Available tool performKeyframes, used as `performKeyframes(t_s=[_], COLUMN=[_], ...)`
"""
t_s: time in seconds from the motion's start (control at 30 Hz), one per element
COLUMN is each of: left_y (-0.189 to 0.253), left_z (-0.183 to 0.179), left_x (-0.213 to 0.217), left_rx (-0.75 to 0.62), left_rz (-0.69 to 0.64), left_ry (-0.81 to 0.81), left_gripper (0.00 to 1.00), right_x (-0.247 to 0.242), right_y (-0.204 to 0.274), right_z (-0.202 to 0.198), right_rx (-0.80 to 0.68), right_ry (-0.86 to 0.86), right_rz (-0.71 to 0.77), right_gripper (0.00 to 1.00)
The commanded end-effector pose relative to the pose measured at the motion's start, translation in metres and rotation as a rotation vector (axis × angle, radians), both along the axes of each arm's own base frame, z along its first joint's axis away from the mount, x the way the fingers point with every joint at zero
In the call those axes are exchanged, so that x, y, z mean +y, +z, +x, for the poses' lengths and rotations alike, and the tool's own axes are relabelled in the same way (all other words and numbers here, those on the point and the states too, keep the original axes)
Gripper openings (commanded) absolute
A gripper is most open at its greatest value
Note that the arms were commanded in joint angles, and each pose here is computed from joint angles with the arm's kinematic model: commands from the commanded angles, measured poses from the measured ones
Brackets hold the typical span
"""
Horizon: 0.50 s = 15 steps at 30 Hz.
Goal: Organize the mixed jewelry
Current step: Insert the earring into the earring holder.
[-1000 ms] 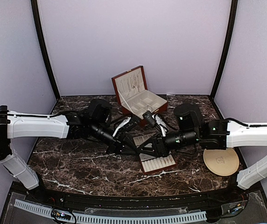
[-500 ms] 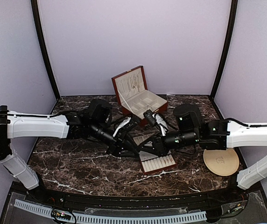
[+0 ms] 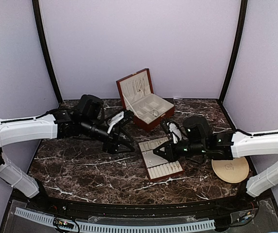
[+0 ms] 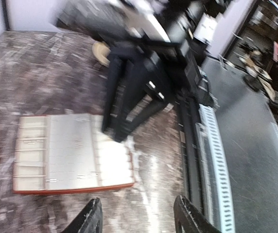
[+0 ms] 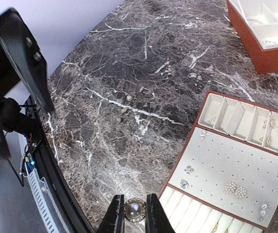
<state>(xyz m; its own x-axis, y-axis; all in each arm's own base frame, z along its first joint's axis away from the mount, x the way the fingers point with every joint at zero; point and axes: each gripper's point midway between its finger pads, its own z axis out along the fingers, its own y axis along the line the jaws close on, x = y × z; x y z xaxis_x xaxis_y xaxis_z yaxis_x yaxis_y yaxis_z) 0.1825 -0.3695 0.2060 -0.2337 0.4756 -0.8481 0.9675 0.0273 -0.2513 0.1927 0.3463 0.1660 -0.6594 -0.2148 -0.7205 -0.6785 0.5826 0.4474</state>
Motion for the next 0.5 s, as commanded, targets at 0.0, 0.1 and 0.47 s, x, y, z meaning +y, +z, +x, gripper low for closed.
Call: performKeyframes(t_s=[0.0, 0.1, 0.47], left_y=[0.037, 0.045, 0.042], left_z=[0.048, 0.077, 0.104], left_x=[0.027, 0.045, 0.065], left_rx=[-0.125, -0.147, -0.137], left_rz=[-0.029, -0.034, -0.009], left_ry=[0.222, 0.374, 0.508], left_gripper=[0.52, 0.54, 0.54], right_x=[0.0, 0.0, 0.0], right_y=[-0.014, -0.035, -0.086], right_z=[0.02, 0.026, 0.028], right_rx=[-0.023, -0.006, 0.057], right_ry=[-0.065, -0.09, -0.111], right_rz=[0.044, 0.016, -0.075], right_gripper=[0.1, 0.1, 0.1])
